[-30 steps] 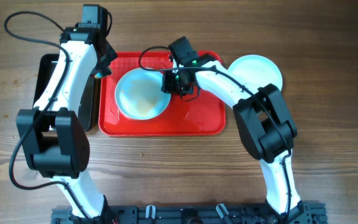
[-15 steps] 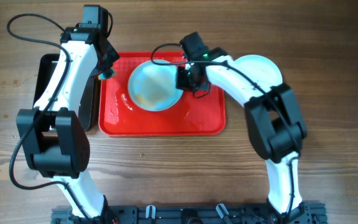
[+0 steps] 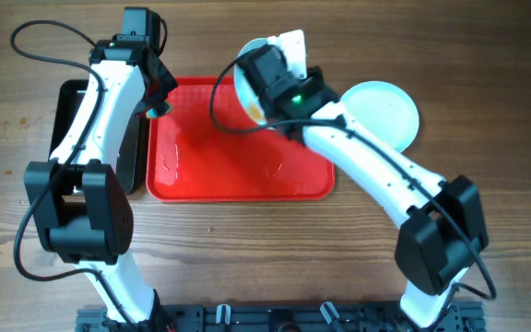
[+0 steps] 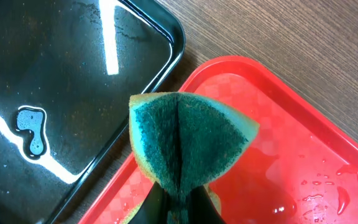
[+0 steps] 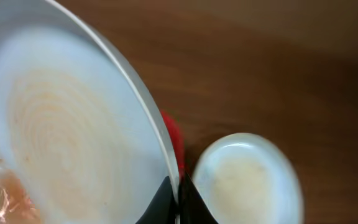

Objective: Clean dirty plates on tray and stack at the side
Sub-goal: 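Lift the cleaned plate with the right gripper and carry it right, then lower the plate onto the clean plate stack and release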

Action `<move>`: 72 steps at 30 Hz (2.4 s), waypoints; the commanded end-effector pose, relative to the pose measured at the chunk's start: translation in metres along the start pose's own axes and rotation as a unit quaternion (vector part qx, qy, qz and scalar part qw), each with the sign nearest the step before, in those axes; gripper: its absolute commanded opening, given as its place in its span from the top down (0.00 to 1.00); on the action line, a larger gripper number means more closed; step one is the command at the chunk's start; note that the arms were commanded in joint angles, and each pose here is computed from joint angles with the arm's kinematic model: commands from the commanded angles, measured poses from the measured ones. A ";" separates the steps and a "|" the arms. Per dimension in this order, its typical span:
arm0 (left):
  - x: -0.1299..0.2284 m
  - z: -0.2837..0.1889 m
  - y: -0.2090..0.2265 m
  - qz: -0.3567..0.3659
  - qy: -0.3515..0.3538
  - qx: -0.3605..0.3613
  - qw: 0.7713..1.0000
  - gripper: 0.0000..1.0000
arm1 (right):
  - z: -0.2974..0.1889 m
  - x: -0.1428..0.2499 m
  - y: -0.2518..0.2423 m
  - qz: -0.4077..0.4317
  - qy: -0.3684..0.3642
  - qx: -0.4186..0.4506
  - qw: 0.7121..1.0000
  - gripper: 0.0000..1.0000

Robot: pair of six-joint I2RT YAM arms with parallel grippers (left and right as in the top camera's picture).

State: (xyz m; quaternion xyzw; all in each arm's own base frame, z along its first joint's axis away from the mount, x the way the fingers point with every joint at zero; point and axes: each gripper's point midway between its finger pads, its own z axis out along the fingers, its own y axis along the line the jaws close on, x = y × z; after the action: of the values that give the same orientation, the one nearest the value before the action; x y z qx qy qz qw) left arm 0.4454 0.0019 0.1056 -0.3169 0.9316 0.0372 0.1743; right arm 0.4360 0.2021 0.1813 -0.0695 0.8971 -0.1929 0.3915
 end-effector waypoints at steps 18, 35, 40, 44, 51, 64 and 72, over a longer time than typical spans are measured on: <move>0.000 -0.001 0.000 -0.004 0.002 0.004 1.000 0.96 | -0.082 -0.034 -0.028 -0.068 -0.134 0.212 0.966 0.96; 0.000 -0.001 0.000 -0.004 0.002 0.004 1.000 0.96 | -0.033 0.036 0.059 -0.068 0.070 -0.169 0.981 0.96; 0.000 -0.001 0.000 -0.004 0.002 0.004 1.000 0.96 | -0.015 0.045 0.038 0.025 0.167 -0.322 0.932 0.96; 0.000 -0.001 0.000 -0.004 0.002 0.004 1.000 0.96 | 0.016 0.051 -0.035 0.123 0.216 -0.331 0.911 0.96; 0.000 -0.001 -0.001 -0.004 0.002 0.004 1.000 0.96 | 0.070 0.102 -0.164 0.199 0.280 -0.152 0.927 0.96; 0.000 -0.001 0.000 0.000 0.002 0.004 1.000 0.96 | 0.132 0.181 -0.185 0.258 0.280 -0.101 0.919 0.91; -0.005 -0.029 0.030 0.121 0.008 -0.008 0.993 0.96 | 0.112 0.145 -0.169 0.265 0.265 -0.187 0.908 0.41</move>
State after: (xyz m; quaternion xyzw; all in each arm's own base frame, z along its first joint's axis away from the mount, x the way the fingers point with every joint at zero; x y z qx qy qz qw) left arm 0.4331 0.0054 0.1029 -0.2544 0.9544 0.0542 0.1465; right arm 0.3893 -0.0432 0.0415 0.1757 0.9783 0.0233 0.1074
